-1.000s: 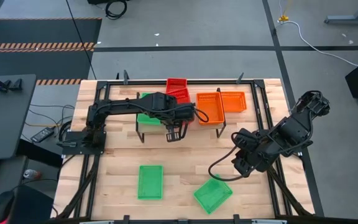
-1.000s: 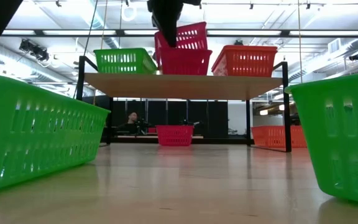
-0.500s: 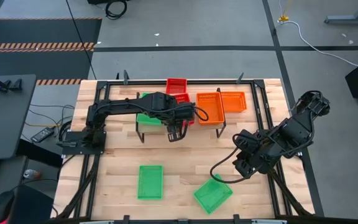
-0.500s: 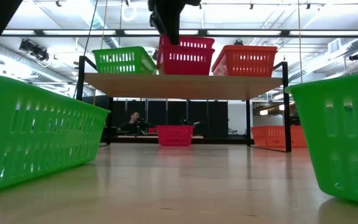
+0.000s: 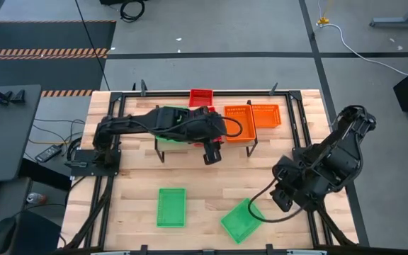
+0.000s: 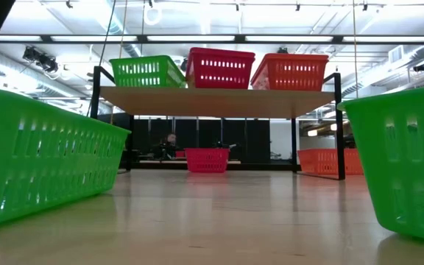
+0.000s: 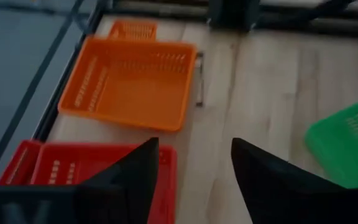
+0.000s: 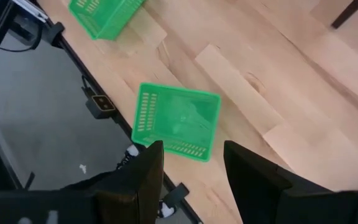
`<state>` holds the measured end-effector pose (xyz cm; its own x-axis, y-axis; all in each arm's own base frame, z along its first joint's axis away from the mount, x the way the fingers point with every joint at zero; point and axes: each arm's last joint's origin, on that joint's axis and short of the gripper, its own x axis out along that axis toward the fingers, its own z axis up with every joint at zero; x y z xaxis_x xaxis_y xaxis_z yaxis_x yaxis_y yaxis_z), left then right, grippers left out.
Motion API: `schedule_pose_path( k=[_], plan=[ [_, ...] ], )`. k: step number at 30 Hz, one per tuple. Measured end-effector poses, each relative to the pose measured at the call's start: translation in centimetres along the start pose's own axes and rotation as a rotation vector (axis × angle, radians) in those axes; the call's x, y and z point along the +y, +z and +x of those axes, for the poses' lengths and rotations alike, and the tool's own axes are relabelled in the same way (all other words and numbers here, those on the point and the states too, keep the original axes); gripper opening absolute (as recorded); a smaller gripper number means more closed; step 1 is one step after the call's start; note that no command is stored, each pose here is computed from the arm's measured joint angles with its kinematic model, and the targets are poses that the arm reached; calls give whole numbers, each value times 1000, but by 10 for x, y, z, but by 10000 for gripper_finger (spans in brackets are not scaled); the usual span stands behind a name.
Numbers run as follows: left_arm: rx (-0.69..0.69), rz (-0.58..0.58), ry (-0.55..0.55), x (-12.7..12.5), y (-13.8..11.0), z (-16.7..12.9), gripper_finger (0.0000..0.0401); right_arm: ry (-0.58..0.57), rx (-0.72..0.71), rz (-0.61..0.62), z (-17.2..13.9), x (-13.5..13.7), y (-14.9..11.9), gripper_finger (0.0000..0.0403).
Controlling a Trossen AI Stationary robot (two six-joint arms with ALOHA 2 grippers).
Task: Stack baskets on shelf by color
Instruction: Stack the left green bin on top of the other green bin on the shelf
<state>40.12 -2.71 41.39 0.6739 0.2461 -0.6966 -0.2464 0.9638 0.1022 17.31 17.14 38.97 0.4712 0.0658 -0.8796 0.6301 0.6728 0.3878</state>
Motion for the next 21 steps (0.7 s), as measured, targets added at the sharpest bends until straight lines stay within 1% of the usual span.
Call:
schedule_pose_path(
  k=[2,7,12,17,21],
  plan=[
    [-62,-11,-16,-4,5,-5,205,-4,-7,10,1,0,-3,174],
    [-98,-12,-37,-12,7,-10,206,4,-3,17,-1,0,-9,174],
    [-140,-32,-76,-27,8,-11,202,8,1,21,-1,1,-15,174],
    [-159,-68,-120,-46,3,-4,199,-10,17,10,12,12,-30,174],
    [-170,-98,-176,-65,-2,-1,201,8,30,7,25,24,-44,174]
  ],
)
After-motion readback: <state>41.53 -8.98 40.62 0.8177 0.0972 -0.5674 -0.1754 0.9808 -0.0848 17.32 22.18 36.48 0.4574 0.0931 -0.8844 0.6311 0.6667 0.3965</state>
